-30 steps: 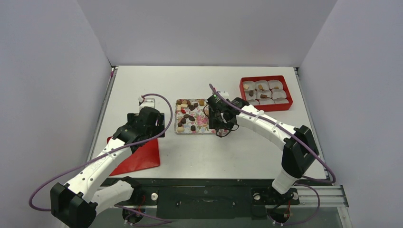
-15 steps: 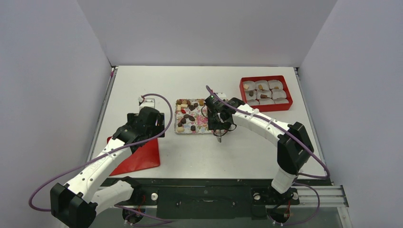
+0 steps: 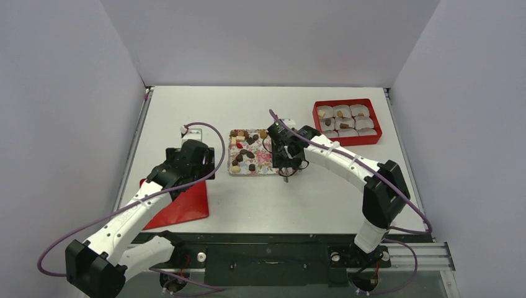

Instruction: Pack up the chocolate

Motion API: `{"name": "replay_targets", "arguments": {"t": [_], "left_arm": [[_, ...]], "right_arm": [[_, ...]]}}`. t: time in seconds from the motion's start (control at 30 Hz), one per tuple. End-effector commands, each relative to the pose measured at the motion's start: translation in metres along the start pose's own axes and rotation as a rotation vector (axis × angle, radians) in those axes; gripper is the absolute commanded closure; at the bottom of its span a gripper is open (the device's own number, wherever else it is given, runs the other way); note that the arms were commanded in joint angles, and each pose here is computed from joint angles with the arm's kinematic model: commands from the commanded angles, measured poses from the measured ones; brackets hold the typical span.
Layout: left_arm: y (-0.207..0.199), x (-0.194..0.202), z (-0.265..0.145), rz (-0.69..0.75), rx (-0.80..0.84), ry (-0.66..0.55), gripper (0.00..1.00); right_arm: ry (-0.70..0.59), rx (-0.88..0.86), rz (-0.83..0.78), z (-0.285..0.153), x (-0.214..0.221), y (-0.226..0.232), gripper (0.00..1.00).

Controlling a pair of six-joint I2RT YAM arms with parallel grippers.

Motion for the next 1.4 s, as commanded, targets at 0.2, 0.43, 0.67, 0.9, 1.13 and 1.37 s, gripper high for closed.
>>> {"name": "replay_targets", "arguments": {"t": [0.2,0.43,0.67,0.9,1.13,1.37], "left_arm": [[0.000,-0.010,-0.005,-0.027,0.018,-0.044,0.04],[0.000,-0.009,-0.004,-0.027,0.018,-0.043,0.04],[-0.001,-0.010,-0.004,-0.028,0.021,-0.041,0.04],[-0.001,-0.009,-0.004,-0.027,0.023,-0.040,0.04],[-0.002,-0.009,-0.005,-0.028,0.033,-0.039,0.04],[-0.004,-0.010,-0.006,-0.032,0.056,-0.038,0.03]], "right_arm": [[-0.118,-0.024,0.021,-0.041,-0.020,-0.005,0.71],[-0.152,-0.037,0.031,-0.056,-0.024,-0.007,0.71],[-0.184,-0.051,0.057,-0.071,-0.029,-0.014,0.71],[-0.231,-0.031,0.133,-0.087,-0.040,-0.048,0.70],[-0.284,0.057,0.265,-0.103,-0.057,-0.111,0.70],[-0.326,0.185,0.441,-0.111,-0.067,-0.189,0.70]]}}
Point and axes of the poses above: each gripper's point midway between its finger pads, its own z axis out along the fingers, its own y axis along the line the jaws close on, x = y × z, the point moved 8 cm from there along -z, back along the fingers, and after that the axes turned 10 degrees about -z, right-handed, at the moved point
